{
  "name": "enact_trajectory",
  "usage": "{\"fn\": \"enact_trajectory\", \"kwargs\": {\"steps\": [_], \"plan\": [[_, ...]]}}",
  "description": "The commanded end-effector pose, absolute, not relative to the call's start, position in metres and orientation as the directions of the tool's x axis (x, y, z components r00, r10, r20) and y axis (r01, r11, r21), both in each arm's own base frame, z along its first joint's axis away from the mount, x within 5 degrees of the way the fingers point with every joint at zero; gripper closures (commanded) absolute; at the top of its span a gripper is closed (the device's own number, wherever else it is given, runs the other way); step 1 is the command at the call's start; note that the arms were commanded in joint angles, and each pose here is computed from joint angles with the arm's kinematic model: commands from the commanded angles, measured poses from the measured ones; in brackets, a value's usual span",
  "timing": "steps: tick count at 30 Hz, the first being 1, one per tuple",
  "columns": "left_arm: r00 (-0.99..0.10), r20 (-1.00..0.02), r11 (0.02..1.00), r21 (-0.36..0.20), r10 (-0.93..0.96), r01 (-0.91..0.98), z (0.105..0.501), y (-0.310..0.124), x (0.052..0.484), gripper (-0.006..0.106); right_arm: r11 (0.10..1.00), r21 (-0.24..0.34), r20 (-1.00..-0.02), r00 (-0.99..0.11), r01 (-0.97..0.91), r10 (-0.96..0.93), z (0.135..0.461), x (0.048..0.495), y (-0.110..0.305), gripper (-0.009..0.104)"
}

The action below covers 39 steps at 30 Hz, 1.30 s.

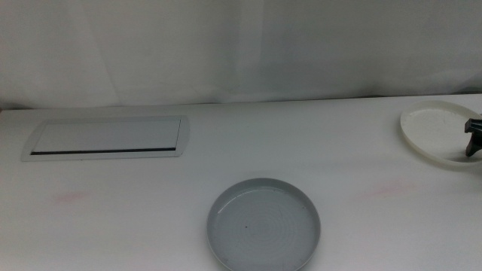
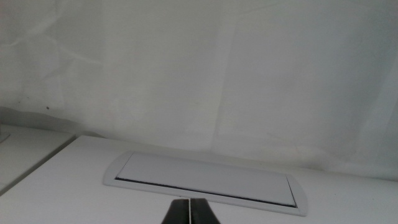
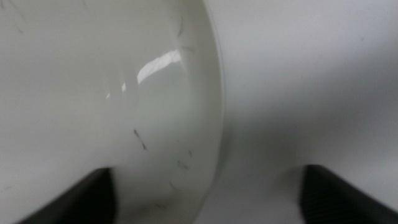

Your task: Stack the three bowls on top of each other.

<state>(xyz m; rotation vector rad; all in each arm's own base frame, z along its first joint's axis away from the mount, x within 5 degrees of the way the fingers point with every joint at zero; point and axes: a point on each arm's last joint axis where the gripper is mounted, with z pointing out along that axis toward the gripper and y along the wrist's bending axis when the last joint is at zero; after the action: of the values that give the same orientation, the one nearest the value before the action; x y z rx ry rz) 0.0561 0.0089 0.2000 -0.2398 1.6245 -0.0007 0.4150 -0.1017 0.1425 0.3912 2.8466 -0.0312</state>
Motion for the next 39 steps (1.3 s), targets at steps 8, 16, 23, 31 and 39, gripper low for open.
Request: {"fn": "enact_trajectory", "kwargs": {"steps": [8, 16, 23, 31, 39], "plan": [[-0.039, -0.984, 0.975, -0.164, -0.172, -0.152, 0.19, 0.009, 0.055, 0.102, 0.959, 0.023, -0.248, -0.928, 0.282, 0.279, 0.132, 0.416, -0.101, 0.097], [-0.043, -0.984, 0.974, -0.164, -0.172, -0.154, 0.189, 0.009, 0.055, 0.102, 0.95, 0.052, -0.279, -0.909, 0.309, 0.311, 0.14, 0.418, -0.099, 0.098], [-0.043, -0.984, 0.974, -0.164, -0.172, -0.154, 0.189, 0.009, 0.055, 0.102, 0.967, 0.064, -0.378, -0.891, 0.246, 0.252, 0.187, 0.414, -0.096, 0.098], [-0.043, -0.984, 0.974, -0.164, -0.172, -0.154, 0.189, 0.009, 0.055, 0.102, 0.978, 0.103, -0.514, -0.832, 0.18, 0.208, 0.27, 0.389, -0.084, 0.098], [-0.046, -0.984, 0.975, -0.161, -0.17, -0.154, 0.189, 0.009, 0.055, 0.102, 0.98, 0.186, -0.615, -0.77, 0.066, 0.169, 0.344, 0.35, -0.051, 0.098]]}}
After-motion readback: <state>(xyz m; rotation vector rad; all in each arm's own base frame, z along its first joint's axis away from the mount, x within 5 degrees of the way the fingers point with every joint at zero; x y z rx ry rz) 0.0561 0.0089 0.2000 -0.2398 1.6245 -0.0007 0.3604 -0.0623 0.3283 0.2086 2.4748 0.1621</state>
